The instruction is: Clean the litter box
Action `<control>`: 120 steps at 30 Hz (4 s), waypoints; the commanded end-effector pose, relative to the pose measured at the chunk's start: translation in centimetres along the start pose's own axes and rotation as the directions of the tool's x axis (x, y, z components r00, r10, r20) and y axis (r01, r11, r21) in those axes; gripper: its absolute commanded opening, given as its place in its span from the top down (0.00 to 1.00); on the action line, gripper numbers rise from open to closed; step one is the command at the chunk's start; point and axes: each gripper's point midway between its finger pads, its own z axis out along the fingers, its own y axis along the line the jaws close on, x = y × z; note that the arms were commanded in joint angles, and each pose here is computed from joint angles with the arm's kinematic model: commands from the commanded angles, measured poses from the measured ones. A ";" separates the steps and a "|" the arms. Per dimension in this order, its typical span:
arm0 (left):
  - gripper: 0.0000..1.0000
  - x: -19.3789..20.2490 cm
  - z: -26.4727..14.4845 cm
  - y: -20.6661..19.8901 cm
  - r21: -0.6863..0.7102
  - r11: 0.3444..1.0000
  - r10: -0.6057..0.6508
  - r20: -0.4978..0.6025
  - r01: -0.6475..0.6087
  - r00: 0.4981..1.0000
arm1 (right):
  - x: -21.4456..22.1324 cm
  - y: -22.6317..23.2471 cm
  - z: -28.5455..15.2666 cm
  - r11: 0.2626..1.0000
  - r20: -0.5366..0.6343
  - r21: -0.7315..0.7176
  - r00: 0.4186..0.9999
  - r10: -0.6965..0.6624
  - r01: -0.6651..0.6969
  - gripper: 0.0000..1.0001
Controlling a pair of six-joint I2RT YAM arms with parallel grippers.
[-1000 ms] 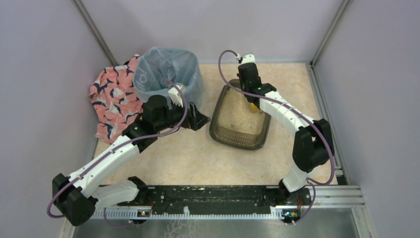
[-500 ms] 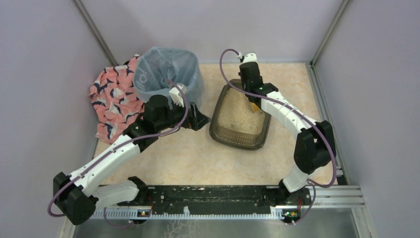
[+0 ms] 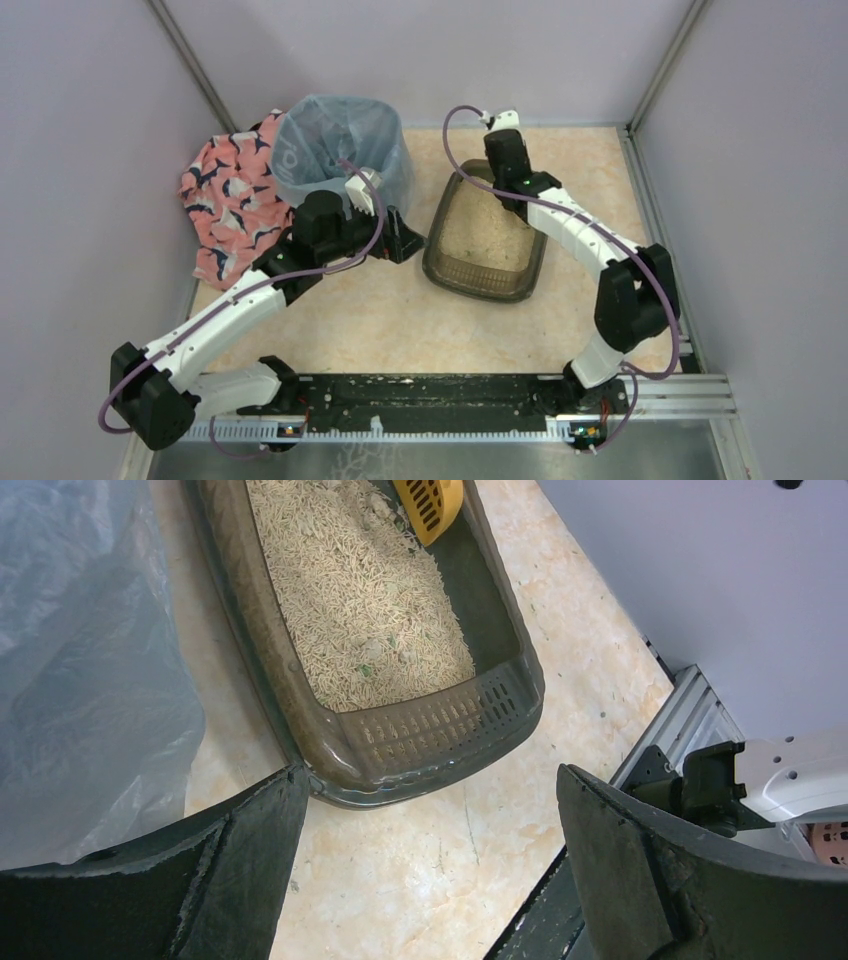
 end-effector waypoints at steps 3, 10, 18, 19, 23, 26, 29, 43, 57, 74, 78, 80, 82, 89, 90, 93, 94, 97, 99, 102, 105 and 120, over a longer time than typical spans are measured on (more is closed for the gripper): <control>0.01 -0.6 0.0 -0.6 0.020 1.000 0.008 0.022 -0.008 1.000 | 1.6 2.4 2.2 0.998 -0.022 -0.058 0.999 0.034 -0.035 1.00; 0.01 -0.7 -0.7 -0.2 -0.005 1.000 0.011 0.032 -0.011 0.999 | -0.4 4.9 0.9 0.950 0.040 -0.260 0.981 0.192 -0.175 1.00; 0.01 -0.5 -0.7 -0.4 0.005 1.000 0.007 0.027 -0.007 1.000 | -2.6 4.0 -0.5 0.872 0.100 -0.392 0.928 0.358 -0.294 1.00; 0.01 -0.5 -0.7 -0.3 0.004 1.000 0.008 0.028 -0.008 1.000 | -2.7 3.9 -0.6 0.863 0.104 -0.404 0.922 0.374 -0.304 1.00; 0.01 -0.5 -0.8 -0.4 0.006 1.000 0.008 0.027 -0.008 1.000 | -2.5 4.1 -0.7 0.833 0.088 -0.444 0.908 0.408 -0.331 1.00; 0.01 -0.4 -0.8 -0.3 0.003 1.000 0.006 0.025 -0.006 1.000 | -2.6 4.3 -1.1 0.798 0.085 -0.484 0.889 0.450 -0.358 1.00; 0.01 -0.4 -0.9 -0.4 0.004 1.000 0.006 0.025 -0.006 1.000 | -3.3 4.4 -1.9 0.761 0.096 -0.535 0.869 0.486 -0.367 1.00; 0.01 -0.1 -0.6 -0.6 0.020 1.000 -0.008 0.009 0.008 1.000 | -1.6 3.3 -3.0 0.689 0.097 -0.564 0.792 0.603 -0.456 1.00; 0.01 0.1 -0.2 -0.7 0.029 1.000 -0.011 -0.005 0.011 1.000 | 0.4 1.9 -3.5 0.487 -0.031 -0.609 0.632 0.774 -0.626 1.00; 0.01 0.5 0.5 -1.2 0.062 0.997 -0.043 -0.025 0.045 0.999 | 3.7 3.8 -4.2 0.270 -0.220 -0.694 0.554 0.803 -0.667 1.00; 0.01 0.3 0.4 -1.1 0.055 0.997 -0.046 -0.021 0.047 0.999 | 4.2 3.3 -3.8 0.219 -0.252 -0.698 0.521 0.816 -0.682 1.00; 0.01 0.3 0.4 -1.1 0.054 0.997 -0.046 -0.020 0.047 0.999 | 4.0 2.7 -3.9 0.227 -0.239 -0.697 0.519 0.821 -0.681 1.00; 0.01 0.3 0.4 -1.1 0.055 0.997 -0.049 -0.018 0.049 0.999 | 3.6 1.9 -4.2 0.244 -0.220 -0.696 0.523 0.823 -0.676 1.00; 0.01 0.3 0.7 -1.3 0.066 0.996 -0.053 -0.023 0.054 0.998 | 2.5 -2.3 -5.7 0.249 -0.158 -0.706 0.490 0.857 -0.663 1.00; 0.01 0.2 0.7 -1.4 0.069 0.996 -0.052 -0.022 0.053 0.998 | 2.5 -2.8 -5.8 0.251 -0.154 -0.704 0.487 0.860 -0.664 1.00; 0.01 0.3 0.9 -1.4 0.071 0.996 -0.052 -0.026 0.054 0.998 | 3.1 -3.9 -6.0 0.251 -0.150 -0.698 0.479 0.865 -0.671 1.00; 0.01 0.3 0.9 -1.4 0.074 0.996 -0.053 -0.026 0.055 0.998 | 3.4 -4.2 -6.0 0.248 -0.149 -0.696 0.473 0.868 -0.674 1.00; 0.01 0.2 1.1 -1.6 0.082 0.995 -0.057 -0.029 0.059 0.998 | 4.1 -4.9 -6.1 0.224 -0.161 -0.699 0.455 0.876 -0.679 1.00; 0.01 0.1 1.1 -1.6 0.083 0.995 -0.056 -0.027 0.058 0.998 | 4.4 -5.4 -6.2 0.201 -0.171 -0.705 0.437 0.883 -0.680 1.00; 0.01 0.0 1.2 -1.6 0.082 0.995 -0.056 -0.028 0.058 0.998 | 4.8 -6.0 -6.5 0.155 -0.190 -0.717 0.404 0.895 -0.680 1.00; 0.01 -0.1 1.2 -1.8 0.084 0.995 -0.059 -0.027 0.061 0.998 | 4.5 -6.6 -7.1 0.092 -0.212 -0.743 0.364 0.907 -0.663 1.00; 0.01 -0.5 1.5 -2.5 0.112 0.991 -0.072 -0.022 0.074 0.997 | 6.0 -8.8 -8.0 -0.087 -0.269 -0.783 0.209 0.940 -0.616 1.00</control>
